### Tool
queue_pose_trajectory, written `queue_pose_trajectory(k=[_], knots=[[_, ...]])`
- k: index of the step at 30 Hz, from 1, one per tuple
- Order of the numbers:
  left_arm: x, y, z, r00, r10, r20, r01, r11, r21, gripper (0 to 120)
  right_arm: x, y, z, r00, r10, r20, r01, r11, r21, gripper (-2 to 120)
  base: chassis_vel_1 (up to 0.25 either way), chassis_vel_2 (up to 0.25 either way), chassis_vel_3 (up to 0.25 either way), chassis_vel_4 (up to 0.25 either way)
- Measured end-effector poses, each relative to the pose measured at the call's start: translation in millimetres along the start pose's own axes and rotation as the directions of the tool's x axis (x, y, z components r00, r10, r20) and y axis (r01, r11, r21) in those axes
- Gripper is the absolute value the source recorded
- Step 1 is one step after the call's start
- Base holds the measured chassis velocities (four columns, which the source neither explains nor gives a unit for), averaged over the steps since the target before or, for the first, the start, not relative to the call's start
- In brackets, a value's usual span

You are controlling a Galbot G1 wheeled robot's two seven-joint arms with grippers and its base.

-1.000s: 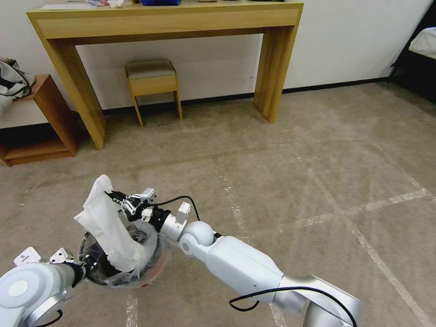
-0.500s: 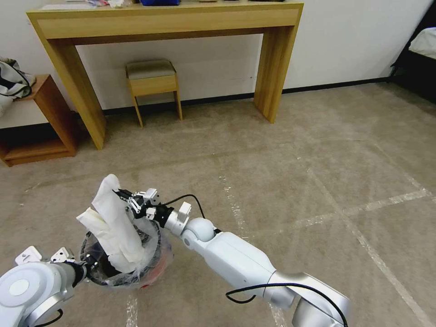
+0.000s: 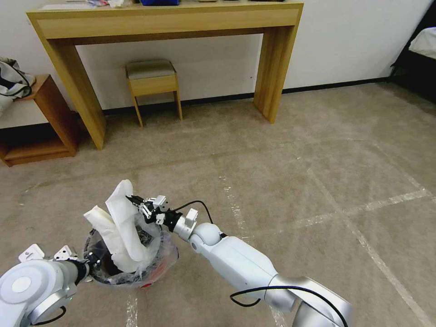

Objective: Pick up the trash bin and place the garbage on the floor into it.

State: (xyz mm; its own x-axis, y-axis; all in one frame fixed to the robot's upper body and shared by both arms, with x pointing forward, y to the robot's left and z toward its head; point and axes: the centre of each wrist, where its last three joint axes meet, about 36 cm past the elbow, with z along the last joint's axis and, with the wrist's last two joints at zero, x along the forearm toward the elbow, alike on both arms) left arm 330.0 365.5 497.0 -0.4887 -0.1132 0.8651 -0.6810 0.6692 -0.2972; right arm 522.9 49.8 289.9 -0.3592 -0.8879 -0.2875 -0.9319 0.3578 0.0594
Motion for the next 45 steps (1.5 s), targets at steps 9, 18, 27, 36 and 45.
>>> queue_pose_trajectory(k=[9, 18, 27, 36, 45], knots=[[-3.2, -0.8, -3.5, 1.000, 0.004, -0.010, -0.003, 1.000, 0.017, 0, -7, 12, -7, 0.999, -0.026, 0.034, 0.025, 1.000, 0.007, 0, 0.000, 0.000, 0.000, 0.000], [-5.8, 0.9, -5.5, 1.000, -0.003, -0.018, 0.003, 1.000, 0.023, 0, -9, 17, -11, 0.997, -0.041, 0.067, 0.038, 0.998, 0.046, 0, 0.000, 0.000, 0.000, 0.000], [-6.3, 0.7, -4.0, 0.999, -0.007, -0.042, 0.008, 1.000, 0.012, 0, -30, 10, -46, 0.987, -0.049, 0.152, 0.031, 0.993, 0.118, 0, 0.000, 0.000, 0.000, 0.000], [-4.4, 1.0, -3.7, 0.999, -0.010, -0.049, 0.010, 1.000, 0.008, 0, -29, 14, -44, 0.986, -0.064, 0.156, 0.039, 0.986, 0.160, 0, 0.000, 0.000, 0.000, 0.000], [-3.9, -0.8, -3.8, 0.999, -0.001, -0.051, 0.002, 1.000, 0.017, 0, -5, 0, -16, 0.994, -0.060, 0.094, 0.041, 0.980, 0.193, 0, 0.000, 0.000, 0.000, 0.000]])
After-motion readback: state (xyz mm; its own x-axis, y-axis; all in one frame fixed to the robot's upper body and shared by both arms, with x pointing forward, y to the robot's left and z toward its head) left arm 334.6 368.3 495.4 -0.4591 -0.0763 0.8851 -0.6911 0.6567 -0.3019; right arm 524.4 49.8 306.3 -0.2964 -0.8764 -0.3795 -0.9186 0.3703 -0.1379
